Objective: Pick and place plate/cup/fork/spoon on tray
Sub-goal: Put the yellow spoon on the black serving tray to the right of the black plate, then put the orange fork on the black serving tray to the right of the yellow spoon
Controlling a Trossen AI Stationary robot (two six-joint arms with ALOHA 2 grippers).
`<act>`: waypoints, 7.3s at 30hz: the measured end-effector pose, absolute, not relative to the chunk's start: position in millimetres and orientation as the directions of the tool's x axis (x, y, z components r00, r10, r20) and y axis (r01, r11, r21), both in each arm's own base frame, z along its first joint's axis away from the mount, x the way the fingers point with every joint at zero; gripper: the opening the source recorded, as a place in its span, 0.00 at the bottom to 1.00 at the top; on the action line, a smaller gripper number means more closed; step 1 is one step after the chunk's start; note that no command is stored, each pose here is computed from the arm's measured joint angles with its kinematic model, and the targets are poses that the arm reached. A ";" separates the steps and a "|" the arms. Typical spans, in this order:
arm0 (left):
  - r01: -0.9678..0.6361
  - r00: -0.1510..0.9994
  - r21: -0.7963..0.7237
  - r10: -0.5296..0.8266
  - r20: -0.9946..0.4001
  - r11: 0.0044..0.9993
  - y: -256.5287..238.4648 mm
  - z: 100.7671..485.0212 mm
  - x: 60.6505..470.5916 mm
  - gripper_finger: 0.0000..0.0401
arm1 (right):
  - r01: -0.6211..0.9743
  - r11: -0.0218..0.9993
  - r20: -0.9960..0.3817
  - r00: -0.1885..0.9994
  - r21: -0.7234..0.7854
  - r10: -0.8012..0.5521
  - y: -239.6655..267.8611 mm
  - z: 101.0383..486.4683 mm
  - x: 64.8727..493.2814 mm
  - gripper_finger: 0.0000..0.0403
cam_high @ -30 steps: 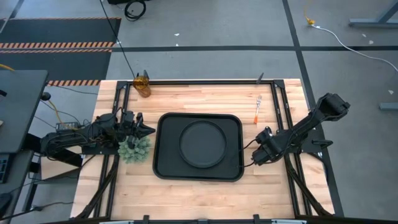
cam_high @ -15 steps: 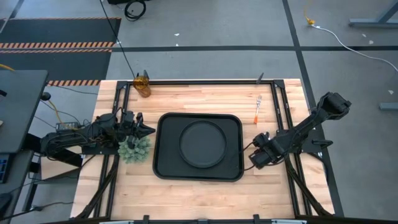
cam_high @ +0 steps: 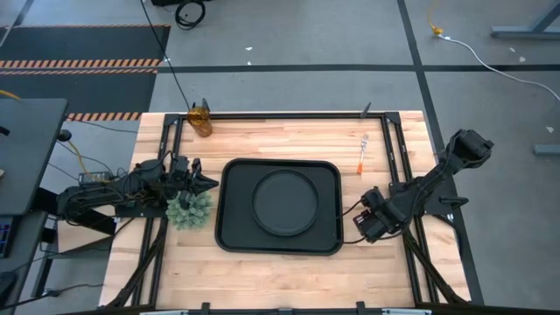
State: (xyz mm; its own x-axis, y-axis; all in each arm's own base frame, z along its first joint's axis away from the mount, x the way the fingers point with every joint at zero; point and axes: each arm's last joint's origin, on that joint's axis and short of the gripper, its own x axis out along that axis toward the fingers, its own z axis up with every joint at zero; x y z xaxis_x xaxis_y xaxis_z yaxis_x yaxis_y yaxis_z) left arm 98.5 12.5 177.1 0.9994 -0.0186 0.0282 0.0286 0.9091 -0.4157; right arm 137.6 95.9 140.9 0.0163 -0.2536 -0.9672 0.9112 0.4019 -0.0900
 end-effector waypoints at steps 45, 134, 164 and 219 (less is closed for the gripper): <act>0.029 0.999 -0.416 -0.019 0.029 0.909 12.5 177.2 98.5 0.03 | 0.805 0.366 -0.663 0.593 0.467 -0.458 126.1 171.3 208.8 0.19; 0.028 0.999 -0.416 -0.019 0.026 0.909 12.5 176.9 98.5 0.03 | 0.353 0.935 -0.869 0.454 -0.025 -0.195 95.4 176.9 257.6 0.22; 0.028 0.999 -0.416 -0.019 0.027 0.909 12.5 177.0 98.5 0.03 | 0.147 0.987 -0.928 0.372 0.057 -0.001 128.2 137.7 248.9 0.22; 0.028 0.999 -0.416 -0.019 0.026 0.909 12.5 177.0 98.5 0.03 | 0.981 0.172 -0.765 0.043 -0.090 -0.642 -60.2 175.6 175.3 0.46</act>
State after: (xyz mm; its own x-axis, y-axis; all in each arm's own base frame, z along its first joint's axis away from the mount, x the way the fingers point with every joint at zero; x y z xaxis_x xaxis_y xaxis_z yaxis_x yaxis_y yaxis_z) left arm 98.5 12.5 177.0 0.9995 -0.0185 0.0263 0.0278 0.9089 -0.4160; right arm 175.3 -60.2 175.6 0.0426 -0.6421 -0.7654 0.9810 0.1721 -0.0897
